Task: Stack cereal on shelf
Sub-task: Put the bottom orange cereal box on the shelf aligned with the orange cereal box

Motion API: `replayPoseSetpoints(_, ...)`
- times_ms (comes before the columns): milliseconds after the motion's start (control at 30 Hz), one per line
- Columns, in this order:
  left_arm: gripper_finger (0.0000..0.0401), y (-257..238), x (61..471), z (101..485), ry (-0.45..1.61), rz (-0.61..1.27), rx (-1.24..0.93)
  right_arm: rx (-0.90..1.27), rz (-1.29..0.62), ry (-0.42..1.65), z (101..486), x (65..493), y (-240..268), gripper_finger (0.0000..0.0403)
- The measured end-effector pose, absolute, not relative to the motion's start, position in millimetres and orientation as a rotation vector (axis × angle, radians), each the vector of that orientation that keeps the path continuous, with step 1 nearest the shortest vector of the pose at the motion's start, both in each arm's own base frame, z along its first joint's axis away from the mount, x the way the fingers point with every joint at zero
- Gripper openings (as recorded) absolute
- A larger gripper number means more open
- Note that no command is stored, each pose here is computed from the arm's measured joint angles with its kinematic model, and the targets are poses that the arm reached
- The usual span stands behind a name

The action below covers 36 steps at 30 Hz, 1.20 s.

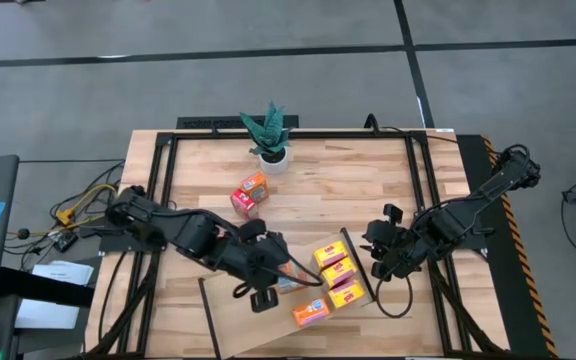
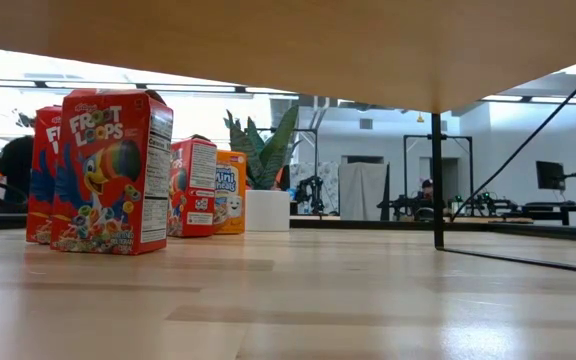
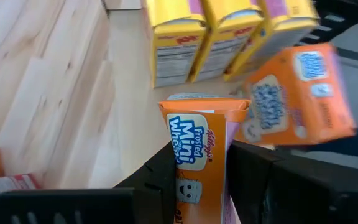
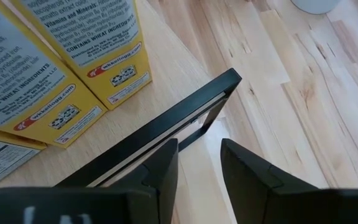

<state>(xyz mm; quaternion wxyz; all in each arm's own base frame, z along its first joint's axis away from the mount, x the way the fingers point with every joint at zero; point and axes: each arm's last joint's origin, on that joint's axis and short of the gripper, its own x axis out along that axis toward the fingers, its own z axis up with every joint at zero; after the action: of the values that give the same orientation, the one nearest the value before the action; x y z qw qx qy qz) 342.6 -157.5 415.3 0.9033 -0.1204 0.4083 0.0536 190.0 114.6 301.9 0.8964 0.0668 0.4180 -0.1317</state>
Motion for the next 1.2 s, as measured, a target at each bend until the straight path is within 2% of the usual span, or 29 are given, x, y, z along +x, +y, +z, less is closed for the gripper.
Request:
replayPoseSetpoints(833, 0.0097, -166.6, 367.7, 387.4, 0.905, 0.093, -0.252, 0.139, -0.273, 0.866, 301.9, 190.0, 114.6, 0.0148)
replayPoseSetpoints(1200, 0.0097, -163.7, 369.8, 390.4, 0.9, 0.06, -0.252, 0.118, -0.264, 0.869, 301.9, 190.0, 114.5, 0.0142)
